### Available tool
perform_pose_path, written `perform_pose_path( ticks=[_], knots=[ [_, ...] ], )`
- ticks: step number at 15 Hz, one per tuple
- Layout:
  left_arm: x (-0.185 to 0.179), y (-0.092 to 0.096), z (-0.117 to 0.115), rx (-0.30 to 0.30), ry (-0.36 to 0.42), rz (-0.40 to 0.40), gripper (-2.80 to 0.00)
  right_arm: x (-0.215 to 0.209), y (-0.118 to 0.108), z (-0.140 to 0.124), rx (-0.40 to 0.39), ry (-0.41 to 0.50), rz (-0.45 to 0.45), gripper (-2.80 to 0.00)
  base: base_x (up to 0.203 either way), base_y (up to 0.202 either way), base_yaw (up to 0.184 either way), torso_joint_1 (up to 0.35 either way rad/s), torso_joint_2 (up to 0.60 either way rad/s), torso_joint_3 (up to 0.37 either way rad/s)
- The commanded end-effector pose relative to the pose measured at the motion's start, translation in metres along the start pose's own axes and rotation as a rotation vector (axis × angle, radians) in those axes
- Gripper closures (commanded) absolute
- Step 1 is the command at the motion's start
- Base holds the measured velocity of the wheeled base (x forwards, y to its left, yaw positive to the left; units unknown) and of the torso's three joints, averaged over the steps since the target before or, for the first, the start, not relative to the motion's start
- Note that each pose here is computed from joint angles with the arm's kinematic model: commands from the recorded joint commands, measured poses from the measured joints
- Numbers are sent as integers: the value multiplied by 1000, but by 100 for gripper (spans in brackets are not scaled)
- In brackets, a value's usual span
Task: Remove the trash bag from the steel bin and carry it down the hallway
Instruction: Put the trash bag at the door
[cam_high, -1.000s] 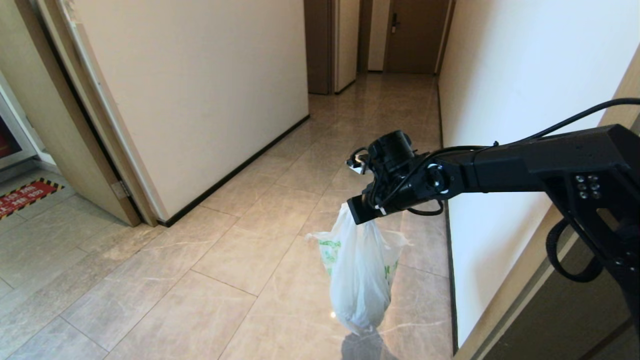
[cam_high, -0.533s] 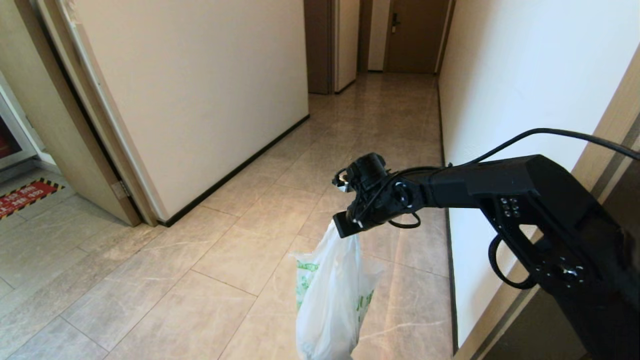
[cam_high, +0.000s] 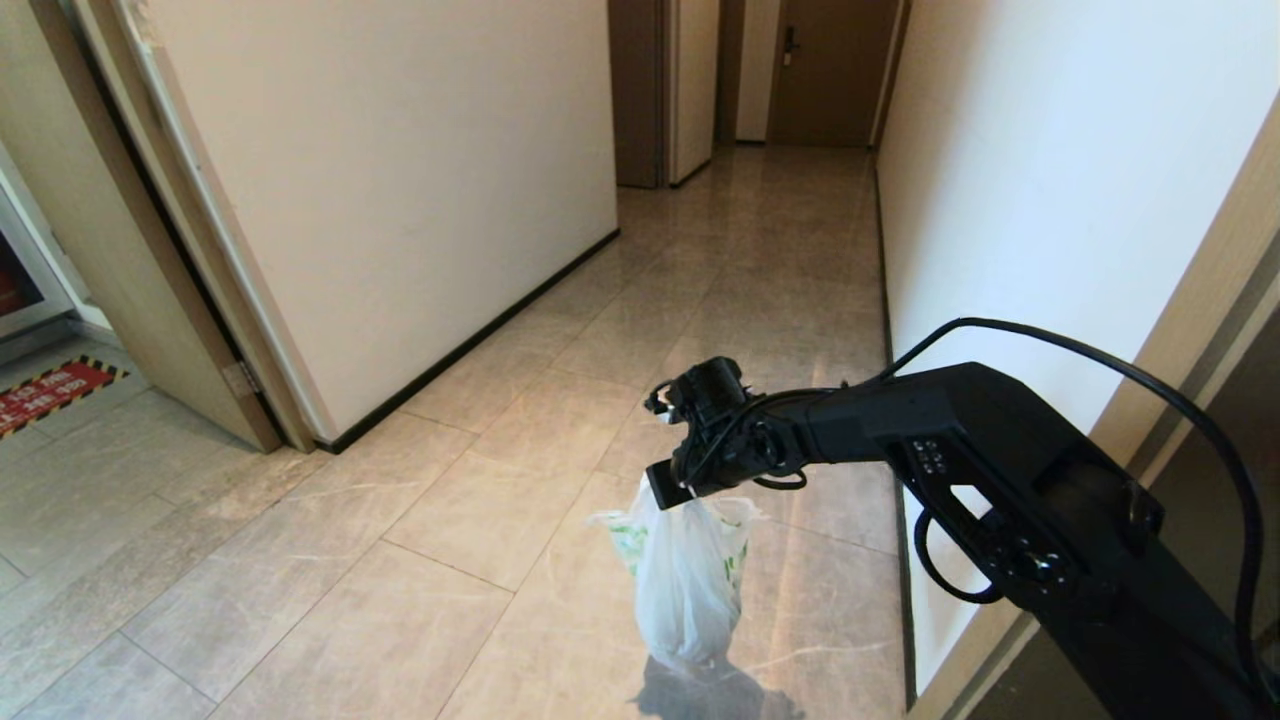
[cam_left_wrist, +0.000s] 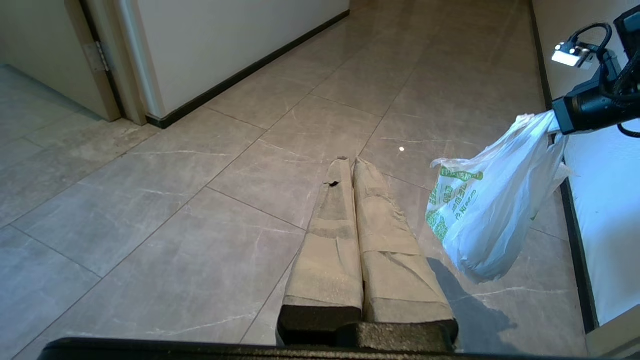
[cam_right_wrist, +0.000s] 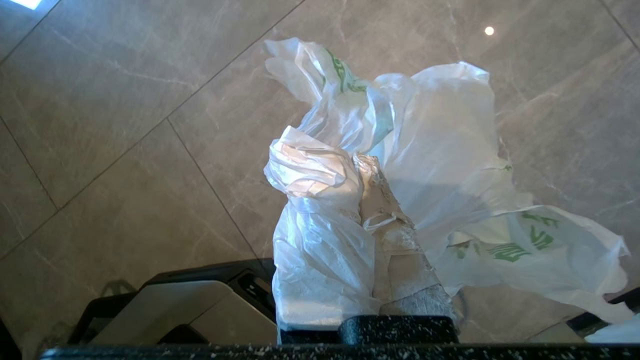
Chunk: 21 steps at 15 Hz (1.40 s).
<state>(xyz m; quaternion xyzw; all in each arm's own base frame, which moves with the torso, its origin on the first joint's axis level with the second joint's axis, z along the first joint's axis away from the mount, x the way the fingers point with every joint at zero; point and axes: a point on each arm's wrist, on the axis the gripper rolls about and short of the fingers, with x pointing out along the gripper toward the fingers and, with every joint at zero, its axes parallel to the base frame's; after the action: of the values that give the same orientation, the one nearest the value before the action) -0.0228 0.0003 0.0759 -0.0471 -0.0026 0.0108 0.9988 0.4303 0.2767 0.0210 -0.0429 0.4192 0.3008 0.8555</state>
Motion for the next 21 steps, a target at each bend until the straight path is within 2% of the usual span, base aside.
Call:
perform_pose_path(
  ticks=[1, 8, 11, 12, 21],
  knots=[
    [0, 0, 0, -1, 0, 1, 0, 4, -2, -4, 5, 12, -2, 0, 0, 0, 0, 0, 0, 0],
    [0, 0, 0, -1, 0, 1, 0, -1, 0, 0, 5, 6, -1, 0, 0, 0, 0, 0, 0, 0],
    [0, 0, 0, -1, 0, 1, 0, 1, 0, -6, 8, 47, -5, 0, 0, 0, 0, 0, 0, 0],
    [0, 0, 0, -1, 0, 1, 0, 5, -1, -9, 8, 56, -6, -280, 0, 0, 0, 0, 0, 0],
    [0, 0, 0, -1, 1, 1, 0, -4, 4, -2, 8, 35, -1, -280, 0, 0, 0, 0, 0, 0]
  ],
)
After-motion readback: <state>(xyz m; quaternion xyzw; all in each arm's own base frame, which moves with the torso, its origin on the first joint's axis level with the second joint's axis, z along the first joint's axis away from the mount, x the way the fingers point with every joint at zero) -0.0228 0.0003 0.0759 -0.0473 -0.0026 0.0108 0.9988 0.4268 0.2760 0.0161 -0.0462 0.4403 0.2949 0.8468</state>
